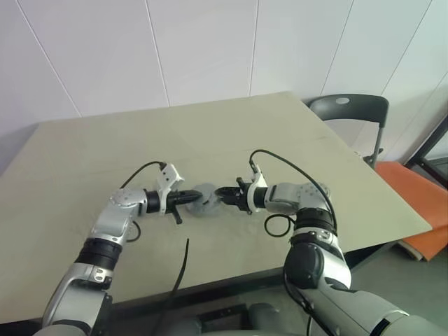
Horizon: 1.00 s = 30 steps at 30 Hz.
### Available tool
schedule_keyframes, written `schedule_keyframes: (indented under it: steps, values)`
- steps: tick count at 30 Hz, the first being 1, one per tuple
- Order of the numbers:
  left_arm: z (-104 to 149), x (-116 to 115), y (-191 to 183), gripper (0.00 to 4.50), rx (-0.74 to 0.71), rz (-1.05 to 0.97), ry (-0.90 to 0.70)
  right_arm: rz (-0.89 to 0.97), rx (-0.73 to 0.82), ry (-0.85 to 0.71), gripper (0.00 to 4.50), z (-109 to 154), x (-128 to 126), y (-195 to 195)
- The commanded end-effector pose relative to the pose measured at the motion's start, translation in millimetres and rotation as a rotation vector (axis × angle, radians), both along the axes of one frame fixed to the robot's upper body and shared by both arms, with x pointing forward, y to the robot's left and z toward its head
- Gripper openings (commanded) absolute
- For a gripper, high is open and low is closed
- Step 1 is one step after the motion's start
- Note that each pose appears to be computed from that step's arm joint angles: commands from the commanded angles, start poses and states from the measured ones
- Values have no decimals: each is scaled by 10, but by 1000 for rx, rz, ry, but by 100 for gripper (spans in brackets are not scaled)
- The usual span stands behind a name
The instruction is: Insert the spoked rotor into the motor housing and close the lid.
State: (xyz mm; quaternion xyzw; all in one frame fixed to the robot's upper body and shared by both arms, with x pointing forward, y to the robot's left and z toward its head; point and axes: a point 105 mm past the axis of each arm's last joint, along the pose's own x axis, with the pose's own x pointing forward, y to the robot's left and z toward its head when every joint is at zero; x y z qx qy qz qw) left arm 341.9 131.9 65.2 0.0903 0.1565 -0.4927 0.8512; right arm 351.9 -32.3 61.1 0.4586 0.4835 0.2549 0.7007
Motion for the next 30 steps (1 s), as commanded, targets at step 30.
schedule_keyframes:
  steps: [30]
  values:
    - [-167,62,244,0,-109,277,29,119,169,-113,122,277,-111,421]
